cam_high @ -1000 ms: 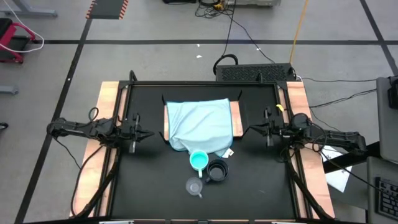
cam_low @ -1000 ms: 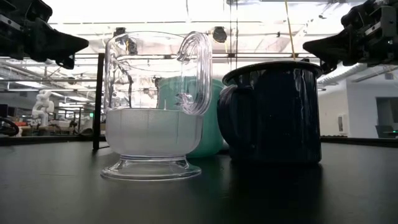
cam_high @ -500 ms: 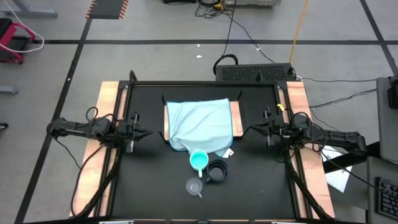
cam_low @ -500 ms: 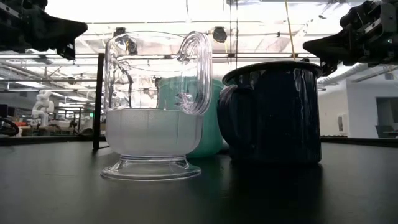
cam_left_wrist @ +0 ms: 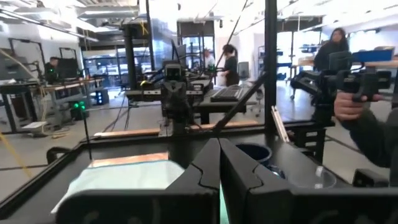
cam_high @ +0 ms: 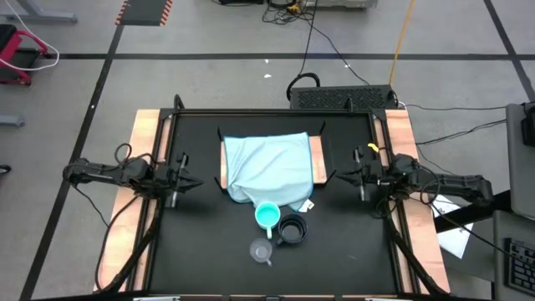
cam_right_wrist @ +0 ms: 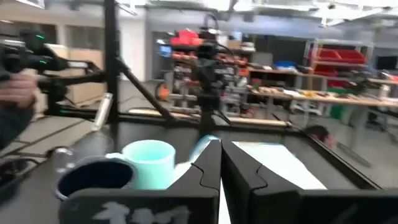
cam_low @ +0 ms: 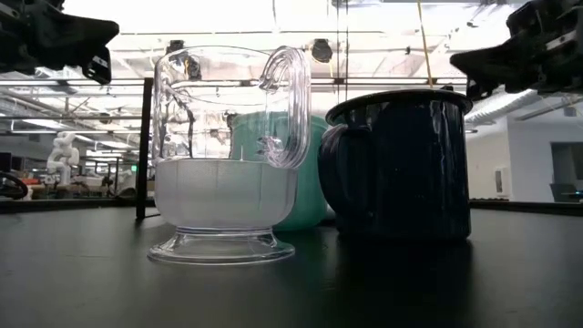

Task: Stack small to large cups/mugs on shelf
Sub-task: Put the dark blue mug on the microfiber cloth on the shelf

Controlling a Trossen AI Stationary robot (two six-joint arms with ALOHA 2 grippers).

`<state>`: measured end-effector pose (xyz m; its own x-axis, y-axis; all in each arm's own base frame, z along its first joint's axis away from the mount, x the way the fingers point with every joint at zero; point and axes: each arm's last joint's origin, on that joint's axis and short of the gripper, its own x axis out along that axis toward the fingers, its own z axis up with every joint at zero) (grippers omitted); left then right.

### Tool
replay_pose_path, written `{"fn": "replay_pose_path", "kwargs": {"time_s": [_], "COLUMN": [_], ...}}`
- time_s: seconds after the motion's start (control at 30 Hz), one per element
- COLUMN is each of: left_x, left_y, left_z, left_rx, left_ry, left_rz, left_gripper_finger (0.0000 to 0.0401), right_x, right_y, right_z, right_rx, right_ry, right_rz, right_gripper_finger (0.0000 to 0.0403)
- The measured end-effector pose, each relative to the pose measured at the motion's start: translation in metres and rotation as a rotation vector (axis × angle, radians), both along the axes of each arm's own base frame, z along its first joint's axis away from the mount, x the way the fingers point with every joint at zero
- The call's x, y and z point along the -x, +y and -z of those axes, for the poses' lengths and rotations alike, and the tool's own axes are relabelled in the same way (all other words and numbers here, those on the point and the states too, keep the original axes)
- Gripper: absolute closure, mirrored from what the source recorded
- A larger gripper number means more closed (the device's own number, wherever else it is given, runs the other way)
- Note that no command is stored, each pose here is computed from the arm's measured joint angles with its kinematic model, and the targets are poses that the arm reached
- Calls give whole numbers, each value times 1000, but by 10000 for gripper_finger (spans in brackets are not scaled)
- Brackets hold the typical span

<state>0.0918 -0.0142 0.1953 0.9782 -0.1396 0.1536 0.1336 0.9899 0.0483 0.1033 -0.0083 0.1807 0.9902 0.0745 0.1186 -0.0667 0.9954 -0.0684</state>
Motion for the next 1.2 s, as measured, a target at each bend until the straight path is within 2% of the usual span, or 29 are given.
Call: {"fn": "replay_pose_path", "kwargs": {"time_s": [0.23, 0.43, 0.8, 1.07, 1.2], "left_x": [0, 0, 0, 0, 0], "left_y": [0, 0, 0, -1, 0], "left_z": [-1, -1, -1, 0, 0], "left_rx": [10, 5, 4, 13, 6], "left_ry": [-10, -12, -7, 3, -1], "left_rz": [14, 13, 18, 20, 18], "left_gripper_finger": [398, 398, 398, 398, 398], "right_x": [-7, -19, -62, -88, -97], "right_y": [5, 13, 43, 64, 70], "right_z": [-1, 10, -41, -74, -81], "right_rx": [-3, -7, 160, 336, 354], "right_ry": [2, 139, 222, 476, 557], "right_rz": [-55, -126, -300, -244, -251], "right_gripper_finger": [403, 403, 403, 403, 403]}}
